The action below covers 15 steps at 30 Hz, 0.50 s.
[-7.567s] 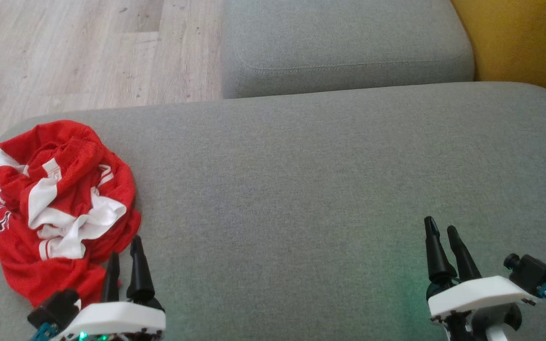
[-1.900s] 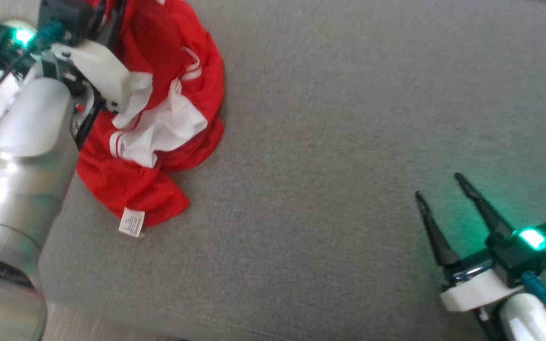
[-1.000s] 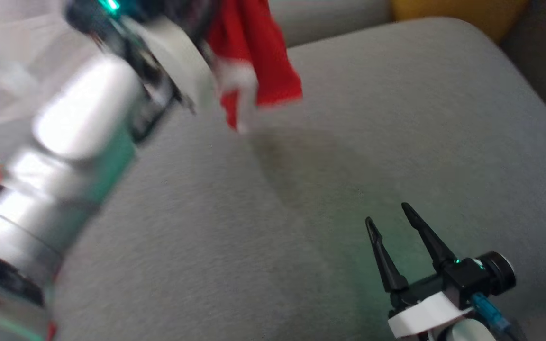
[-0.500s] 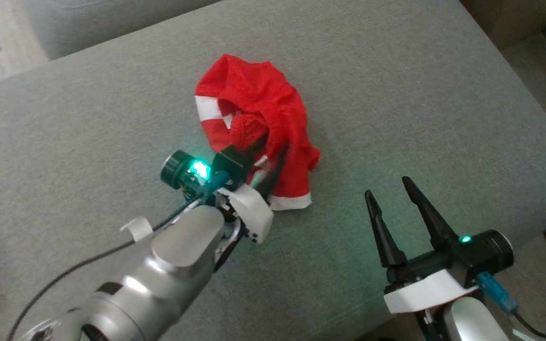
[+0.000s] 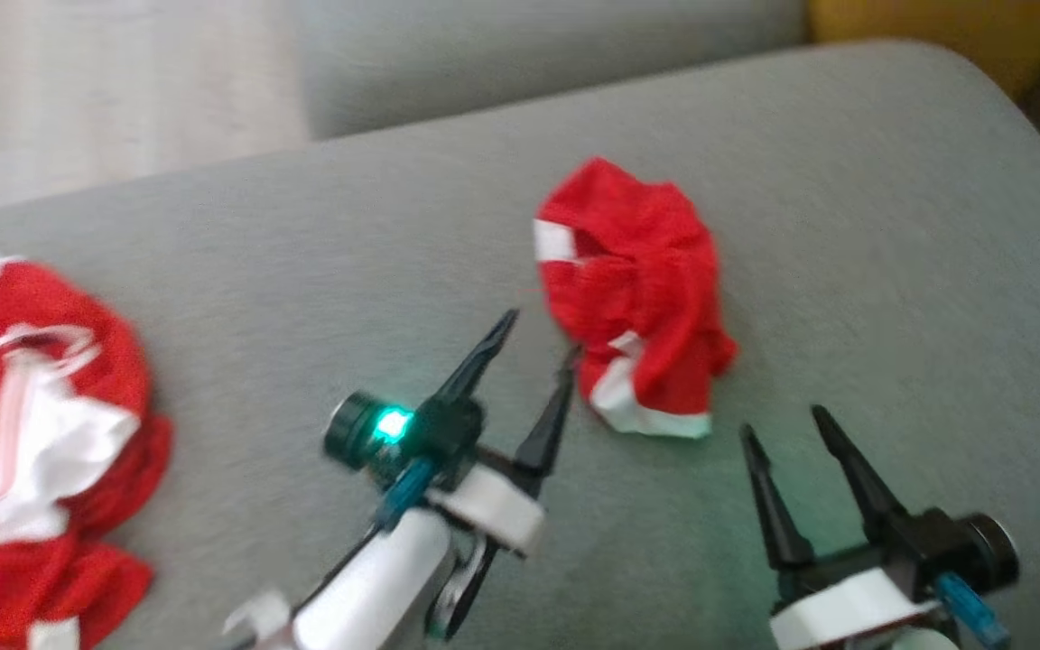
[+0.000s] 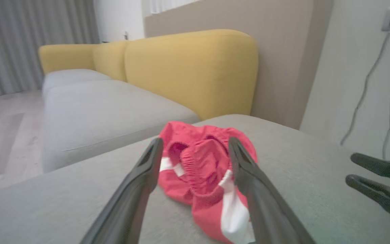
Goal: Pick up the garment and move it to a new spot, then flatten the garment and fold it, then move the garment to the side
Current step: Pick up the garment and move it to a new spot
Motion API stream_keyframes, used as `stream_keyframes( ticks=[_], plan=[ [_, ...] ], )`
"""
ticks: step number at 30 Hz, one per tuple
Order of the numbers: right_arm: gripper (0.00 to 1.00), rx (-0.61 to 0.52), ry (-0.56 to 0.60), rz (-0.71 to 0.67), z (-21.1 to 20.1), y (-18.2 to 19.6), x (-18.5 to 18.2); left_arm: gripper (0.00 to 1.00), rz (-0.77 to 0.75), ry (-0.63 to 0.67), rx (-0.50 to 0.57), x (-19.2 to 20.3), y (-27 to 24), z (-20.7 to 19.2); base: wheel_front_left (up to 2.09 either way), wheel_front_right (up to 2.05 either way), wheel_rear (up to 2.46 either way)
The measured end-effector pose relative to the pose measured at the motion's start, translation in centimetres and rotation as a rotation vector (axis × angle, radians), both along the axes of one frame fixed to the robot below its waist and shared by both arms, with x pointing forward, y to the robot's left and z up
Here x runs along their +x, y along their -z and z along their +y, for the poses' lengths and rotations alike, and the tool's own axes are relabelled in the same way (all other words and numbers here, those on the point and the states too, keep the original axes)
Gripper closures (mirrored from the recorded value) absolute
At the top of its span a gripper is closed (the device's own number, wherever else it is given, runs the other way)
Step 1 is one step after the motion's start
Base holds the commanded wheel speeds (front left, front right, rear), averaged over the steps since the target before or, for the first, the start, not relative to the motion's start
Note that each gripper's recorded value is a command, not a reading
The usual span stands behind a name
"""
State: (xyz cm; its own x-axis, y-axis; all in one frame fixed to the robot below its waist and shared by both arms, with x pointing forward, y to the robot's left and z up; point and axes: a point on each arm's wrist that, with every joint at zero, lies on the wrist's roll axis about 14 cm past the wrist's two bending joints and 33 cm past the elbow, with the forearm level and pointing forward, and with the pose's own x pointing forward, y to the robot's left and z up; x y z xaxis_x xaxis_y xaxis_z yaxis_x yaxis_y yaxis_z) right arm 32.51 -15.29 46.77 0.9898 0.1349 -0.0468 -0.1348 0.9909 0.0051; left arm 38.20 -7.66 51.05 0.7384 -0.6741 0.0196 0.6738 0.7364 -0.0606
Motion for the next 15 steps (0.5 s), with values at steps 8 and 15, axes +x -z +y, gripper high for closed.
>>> stream_keyframes(
  ticks=[8,15],
  plan=[
    [0.00,0.009,-0.083,-0.057,2.3,-1.6,0.7,0.00,-0.059,-0.455,-0.100,-1.7,-2.3,13.7,0.00,0.00,0.00],
    [0.00,0.027,-0.102,-0.062,2.7,-1.8,0.2,0.00,-0.065,-0.718,-0.101,-6.8,-1.2,21.4,0.00,0.00,0.00]
  ],
)
